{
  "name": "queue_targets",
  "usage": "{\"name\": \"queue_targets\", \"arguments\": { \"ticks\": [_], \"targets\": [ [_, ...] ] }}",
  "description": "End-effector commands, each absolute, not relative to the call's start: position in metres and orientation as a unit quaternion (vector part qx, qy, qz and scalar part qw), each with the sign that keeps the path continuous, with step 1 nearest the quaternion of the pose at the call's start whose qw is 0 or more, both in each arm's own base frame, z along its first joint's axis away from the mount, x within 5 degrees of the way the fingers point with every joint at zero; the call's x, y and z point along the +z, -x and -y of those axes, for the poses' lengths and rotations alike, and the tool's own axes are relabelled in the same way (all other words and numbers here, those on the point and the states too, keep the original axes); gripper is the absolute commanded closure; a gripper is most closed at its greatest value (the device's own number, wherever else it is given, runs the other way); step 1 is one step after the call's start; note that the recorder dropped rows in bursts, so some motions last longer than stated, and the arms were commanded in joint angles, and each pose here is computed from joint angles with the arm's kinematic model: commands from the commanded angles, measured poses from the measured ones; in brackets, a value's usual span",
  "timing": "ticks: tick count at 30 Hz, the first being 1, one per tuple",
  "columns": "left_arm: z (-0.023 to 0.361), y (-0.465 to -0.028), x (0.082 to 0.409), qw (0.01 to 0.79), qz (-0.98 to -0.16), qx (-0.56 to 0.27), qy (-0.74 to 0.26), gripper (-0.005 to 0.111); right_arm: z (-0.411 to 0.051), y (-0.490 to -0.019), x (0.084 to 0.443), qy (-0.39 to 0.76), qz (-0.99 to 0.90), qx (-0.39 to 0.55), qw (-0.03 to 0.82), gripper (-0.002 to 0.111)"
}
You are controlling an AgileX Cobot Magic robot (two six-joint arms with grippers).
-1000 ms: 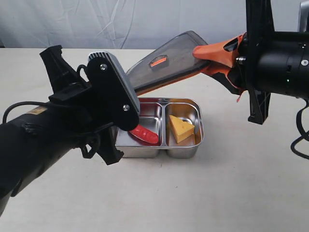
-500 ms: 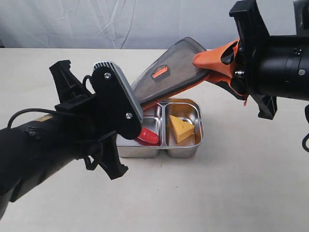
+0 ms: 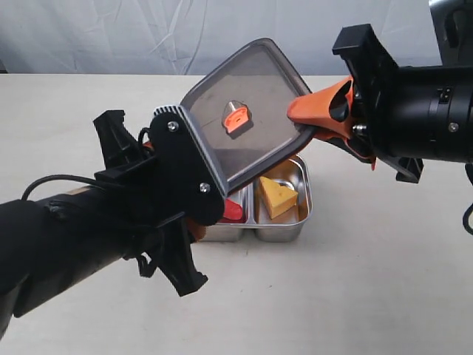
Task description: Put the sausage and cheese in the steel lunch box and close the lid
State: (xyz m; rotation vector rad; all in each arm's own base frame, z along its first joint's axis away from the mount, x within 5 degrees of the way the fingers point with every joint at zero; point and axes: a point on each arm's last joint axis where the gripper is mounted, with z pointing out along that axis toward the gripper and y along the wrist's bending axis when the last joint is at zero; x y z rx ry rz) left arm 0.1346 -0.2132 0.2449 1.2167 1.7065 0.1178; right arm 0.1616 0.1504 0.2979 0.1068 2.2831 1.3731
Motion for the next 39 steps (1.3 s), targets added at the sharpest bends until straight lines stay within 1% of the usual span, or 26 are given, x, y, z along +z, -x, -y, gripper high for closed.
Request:
{"name": "queue_targets", "arguments": {
  "ticks": [1,13,21,24,25,30,31,32,36,39],
  "targets": [
    [0.213,-0.133,0.248,0.491,-0.703,0.051,-0.511,0.055,-0.149,-0.164,0.294,-0.012,-0.842,0.471,0.262,0.109],
    [0.199,-0.130,0.227,0.464,-0.707,0.084,-0.527,0.055,-0.146,-0.169,0.294,-0.018,-0.842,0.457,0.287,0.109],
    [0.185,-0.132,0.219,0.453,-0.715,0.135,-0.515,0.055,-0.144,-0.170,0.294,0.028,-0.844,0.434,0.312,0.109],
    [0.182,-0.133,0.219,0.455,-0.724,0.144,-0.498,0.055,-0.136,-0.178,0.290,0.056,-0.855,0.429,0.285,0.109],
    [0.181,-0.133,0.222,0.460,-0.726,0.139,-0.492,0.055,-0.130,-0.185,0.292,0.091,-0.860,0.433,0.255,0.109],
    [0.173,-0.130,0.239,0.490,-0.734,0.111,-0.457,0.055,-0.110,-0.226,0.304,0.172,-0.845,0.464,0.202,0.109],
    [0.169,-0.130,0.244,0.498,-0.735,0.113,-0.446,0.055,-0.109,-0.237,0.302,0.209,-0.834,0.482,0.172,0.109],
    [0.165,-0.130,0.248,0.506,-0.737,0.116,-0.433,0.055,-0.107,-0.257,0.295,0.216,-0.835,0.476,0.174,0.109],
    [0.149,-0.130,0.257,0.522,-0.741,0.140,-0.399,0.055,-0.109,-0.296,0.258,0.217,-0.850,0.462,0.128,0.109],
    [0.136,-0.128,0.254,0.521,-0.744,0.160,-0.387,0.056,-0.111,-0.317,0.247,0.222,-0.852,0.459,0.123,0.109]
  ]
}}
